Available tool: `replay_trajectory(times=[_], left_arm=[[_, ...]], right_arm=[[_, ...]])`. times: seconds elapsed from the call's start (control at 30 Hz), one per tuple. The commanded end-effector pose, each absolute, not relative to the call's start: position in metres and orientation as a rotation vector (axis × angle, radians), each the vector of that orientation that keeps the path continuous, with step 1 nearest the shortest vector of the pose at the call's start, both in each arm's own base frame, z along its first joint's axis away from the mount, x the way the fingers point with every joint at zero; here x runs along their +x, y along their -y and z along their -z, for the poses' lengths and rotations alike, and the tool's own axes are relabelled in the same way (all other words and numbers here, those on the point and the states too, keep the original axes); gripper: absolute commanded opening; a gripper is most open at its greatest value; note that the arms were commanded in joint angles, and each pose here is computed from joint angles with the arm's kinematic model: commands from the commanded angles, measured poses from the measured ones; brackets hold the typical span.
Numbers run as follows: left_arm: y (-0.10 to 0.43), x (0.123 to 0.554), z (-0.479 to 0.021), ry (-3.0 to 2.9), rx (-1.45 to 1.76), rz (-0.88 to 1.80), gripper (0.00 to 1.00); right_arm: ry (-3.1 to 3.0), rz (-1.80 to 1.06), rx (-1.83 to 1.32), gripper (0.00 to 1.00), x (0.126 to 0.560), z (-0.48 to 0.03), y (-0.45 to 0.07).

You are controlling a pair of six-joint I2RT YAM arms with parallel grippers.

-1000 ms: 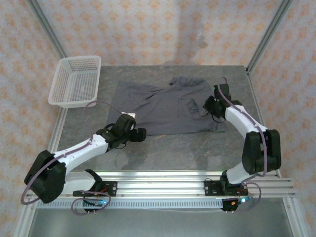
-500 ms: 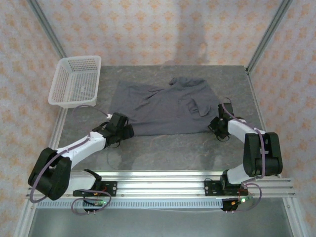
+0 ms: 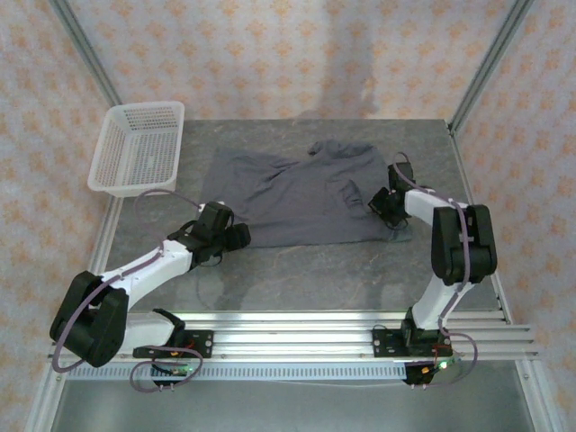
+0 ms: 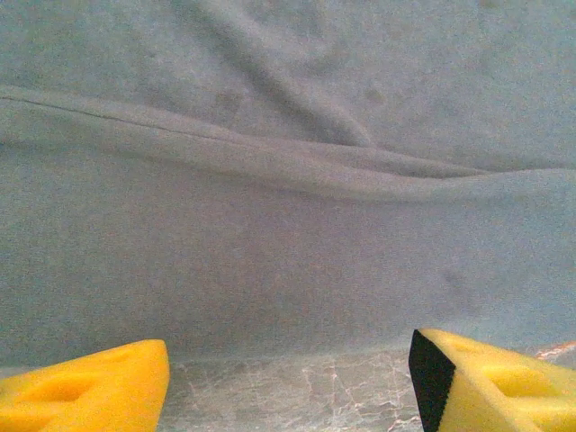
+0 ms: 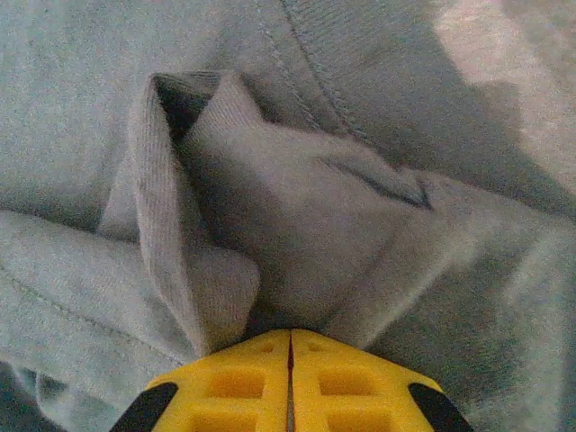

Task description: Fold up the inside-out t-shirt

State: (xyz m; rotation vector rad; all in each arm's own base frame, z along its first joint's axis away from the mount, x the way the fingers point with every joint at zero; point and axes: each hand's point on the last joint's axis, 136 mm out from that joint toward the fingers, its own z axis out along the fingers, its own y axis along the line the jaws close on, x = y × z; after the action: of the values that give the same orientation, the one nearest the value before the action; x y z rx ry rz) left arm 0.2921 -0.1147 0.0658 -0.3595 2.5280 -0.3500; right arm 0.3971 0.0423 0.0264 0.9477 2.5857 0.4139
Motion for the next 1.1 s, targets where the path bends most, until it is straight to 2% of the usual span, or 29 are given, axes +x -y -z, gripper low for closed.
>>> replay_trajectory(times=[0.0, 0.2, 0.43, 0.6, 0.67, 0.7, 0.8, 0.83, 0.9, 1.07], left_arm=[[0.115, 0.294, -0.071, -2.506, -0.352, 0.359, 0.72], [0.113, 0.290, -0.072, -2.498, -0.352, 0.359, 0.72], [0.103, 0.285, -0.071, -2.494, -0.381, 0.310, 0.72], [0.085, 0.282, -0.067, -2.500, -0.471, 0.216, 0.71], [0.080, 0.286, -0.065, -2.490, -0.523, 0.224, 0.64], [0.078, 0.289, -0.065, -2.481, -0.547, 0.232, 0.55], [0.076, 0.301, -0.065, -2.463, -0.607, 0.242, 0.09], [0.075, 0.306, -0.067, -2.457, -0.627, 0.240, 0.00], [0.072, 0.316, -0.066, -2.441, -0.664, 0.224, 0.00], [0.060, 0.341, -0.050, -2.446, -0.770, 0.189, 0.00]], right_arm=[[-2.542, -0.453, 0.901, 0.09, 0.424, -0.042, -0.046], [-2.476, -0.486, 0.892, 0.10, 0.461, -0.072, -0.048], [-2.485, -0.514, 0.865, 0.11, 0.496, -0.064, -0.052], [-2.431, -0.471, 0.853, 0.15, 0.487, -0.105, -0.028], [-2.384, -0.430, 0.863, 0.16, 0.462, -0.116, -0.018], [-2.371, -0.422, 0.882, 0.16, 0.445, -0.113, -0.016], [-2.355, -0.460, 0.952, 0.08, 0.398, -0.091, -0.018], [-2.360, -0.464, 0.969, 0.04, 0.385, -0.080, -0.018], [-2.396, -0.438, 0.983, 0.00, 0.366, -0.062, -0.017], [-2.482, -0.400, 0.979, 0.00, 0.349, -0.037, -0.018]])
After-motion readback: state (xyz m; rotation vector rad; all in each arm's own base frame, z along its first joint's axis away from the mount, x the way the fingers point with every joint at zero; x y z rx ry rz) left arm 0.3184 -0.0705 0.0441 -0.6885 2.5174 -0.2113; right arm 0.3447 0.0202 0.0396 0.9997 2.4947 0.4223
